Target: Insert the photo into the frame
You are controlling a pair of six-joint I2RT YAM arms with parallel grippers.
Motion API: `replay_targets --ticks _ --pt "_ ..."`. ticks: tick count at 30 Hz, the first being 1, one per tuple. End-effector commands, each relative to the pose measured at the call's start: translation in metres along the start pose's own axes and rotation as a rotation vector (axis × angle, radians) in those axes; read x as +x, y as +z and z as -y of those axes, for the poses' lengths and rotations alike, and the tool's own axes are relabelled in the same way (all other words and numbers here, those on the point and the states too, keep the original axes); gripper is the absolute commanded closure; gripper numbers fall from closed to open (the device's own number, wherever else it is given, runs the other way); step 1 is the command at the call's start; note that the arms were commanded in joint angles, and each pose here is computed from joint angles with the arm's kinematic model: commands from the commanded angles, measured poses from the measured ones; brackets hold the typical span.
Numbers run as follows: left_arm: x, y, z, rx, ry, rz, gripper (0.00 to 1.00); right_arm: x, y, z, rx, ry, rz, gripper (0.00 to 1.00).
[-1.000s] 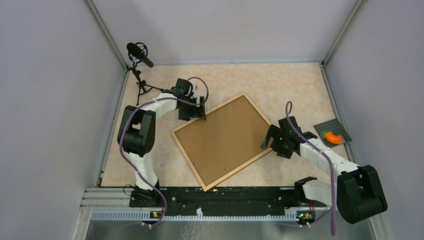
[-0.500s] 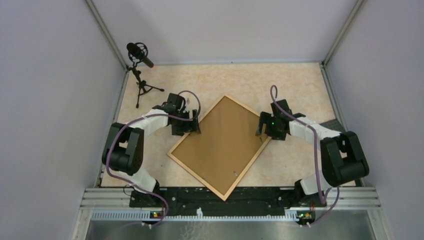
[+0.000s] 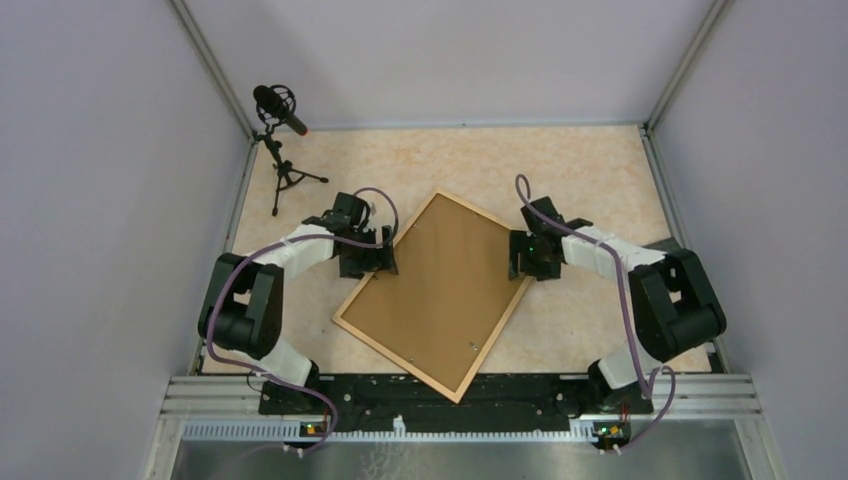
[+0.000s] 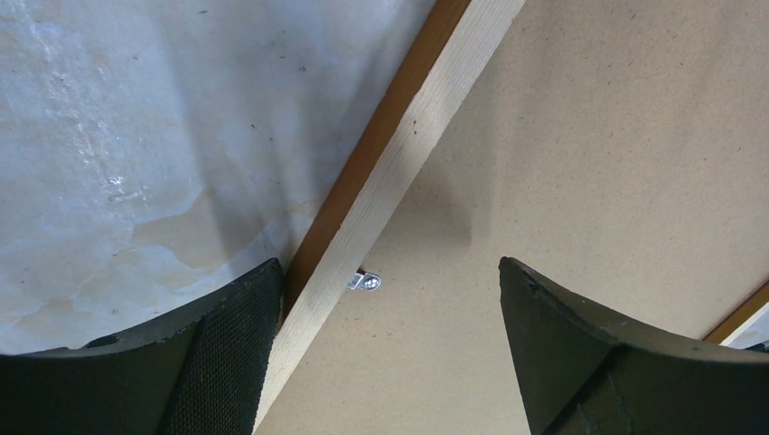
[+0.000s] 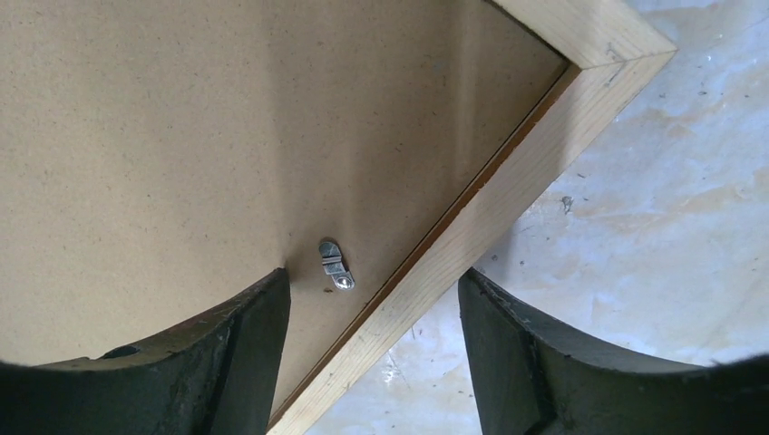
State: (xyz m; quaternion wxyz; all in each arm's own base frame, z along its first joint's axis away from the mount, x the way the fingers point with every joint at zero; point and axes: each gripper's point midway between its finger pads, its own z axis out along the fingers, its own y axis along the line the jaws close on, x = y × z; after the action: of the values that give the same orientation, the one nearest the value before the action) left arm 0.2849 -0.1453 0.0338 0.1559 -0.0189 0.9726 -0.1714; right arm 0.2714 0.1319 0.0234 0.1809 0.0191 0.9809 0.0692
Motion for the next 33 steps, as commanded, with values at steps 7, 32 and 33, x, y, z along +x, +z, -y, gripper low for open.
replay_targets --ticks 7,32,33 --pt "0.013 0.001 -0.007 -0.018 0.006 -0.021 0.08 -0.017 0.006 0.001 0.076 0.024 0.033 0.42" --pt "0.018 0.000 0.000 0.028 -0.005 -0.027 0.09 -0.030 0.002 -0.014 0.026 0.118 0.059 0.48" --pt "0.019 0.000 0.000 0.029 -0.006 -0.029 0.09 -0.030 0.004 -0.014 0.029 0.119 0.055 0.48"
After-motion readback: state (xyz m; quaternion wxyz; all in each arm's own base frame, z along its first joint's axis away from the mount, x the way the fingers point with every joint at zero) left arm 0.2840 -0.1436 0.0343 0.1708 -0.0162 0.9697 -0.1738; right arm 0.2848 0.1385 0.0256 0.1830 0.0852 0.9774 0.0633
